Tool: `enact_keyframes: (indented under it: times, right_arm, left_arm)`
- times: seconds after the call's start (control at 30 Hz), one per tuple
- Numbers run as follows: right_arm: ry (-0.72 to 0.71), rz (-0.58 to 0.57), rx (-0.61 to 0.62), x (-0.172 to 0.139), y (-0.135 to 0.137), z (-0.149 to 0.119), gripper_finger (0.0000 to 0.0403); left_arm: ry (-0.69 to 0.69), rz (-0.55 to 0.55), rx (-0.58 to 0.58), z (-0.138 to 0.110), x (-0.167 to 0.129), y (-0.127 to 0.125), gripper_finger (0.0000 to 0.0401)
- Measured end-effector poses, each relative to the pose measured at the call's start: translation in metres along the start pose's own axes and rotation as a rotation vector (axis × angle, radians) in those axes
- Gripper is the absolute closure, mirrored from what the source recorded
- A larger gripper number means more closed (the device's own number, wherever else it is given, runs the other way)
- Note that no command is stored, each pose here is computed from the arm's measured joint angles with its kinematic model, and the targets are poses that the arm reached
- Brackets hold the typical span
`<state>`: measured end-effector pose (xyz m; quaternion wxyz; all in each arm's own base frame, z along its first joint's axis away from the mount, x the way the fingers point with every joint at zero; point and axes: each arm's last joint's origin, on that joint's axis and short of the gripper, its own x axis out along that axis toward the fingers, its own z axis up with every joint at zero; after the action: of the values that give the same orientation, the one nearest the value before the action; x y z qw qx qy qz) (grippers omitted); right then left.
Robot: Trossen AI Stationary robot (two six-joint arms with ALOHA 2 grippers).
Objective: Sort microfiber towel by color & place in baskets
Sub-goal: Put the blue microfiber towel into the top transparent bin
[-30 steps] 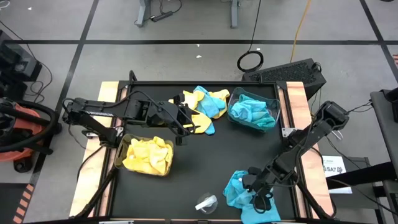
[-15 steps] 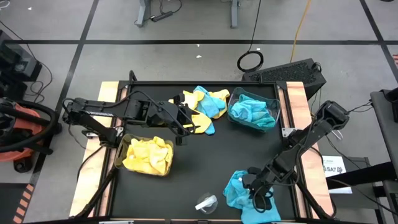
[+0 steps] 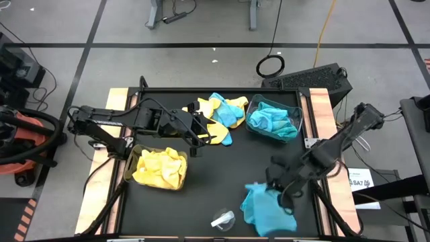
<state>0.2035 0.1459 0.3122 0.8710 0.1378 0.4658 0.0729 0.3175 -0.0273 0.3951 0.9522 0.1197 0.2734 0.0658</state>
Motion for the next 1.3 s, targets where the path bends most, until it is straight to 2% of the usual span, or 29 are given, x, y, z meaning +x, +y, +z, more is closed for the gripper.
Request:
enact_keyframes:
  times: [0.2,0.37,0.63,0.77,1.03,1.3]
  right_arm:
    - [-0.174,-0.185,-0.041,-0.070,-0.008,0.026,0.0402]
    - [-0.282,-0.342,-0.055,-0.117,-0.019,0.039,0.0402]
    - [-0.403,-0.635,-0.048,-0.172,-0.045,0.052,0.0403]
    - [-0.435,-0.738,-0.020,-0.190,-0.058,0.057,0.0403]
    - [-0.377,-0.897,-0.049,-0.208,-0.081,0.062,0.0403]
    - [-0.187,-1.066,-0.091,-0.216,-0.109,0.059,0.0402]
  left_arm:
    - [-0.004,-0.005,-0.001,0.000,0.000,0.000,0.0175]
    - [-0.008,-0.030,-0.002,0.000,0.000,-0.001,0.0175]
    - [-0.008,-0.033,-0.001,0.000,0.000,-0.001,0.0175]
    - [-0.008,-0.033,-0.001,0.000,0.000,-0.001,0.0175]
    - [-0.007,-0.034,-0.002,0.000,0.000,-0.001,0.0175]
    - [-0.007,-0.040,-0.020,0.000,0.000,-0.001,0.0175]
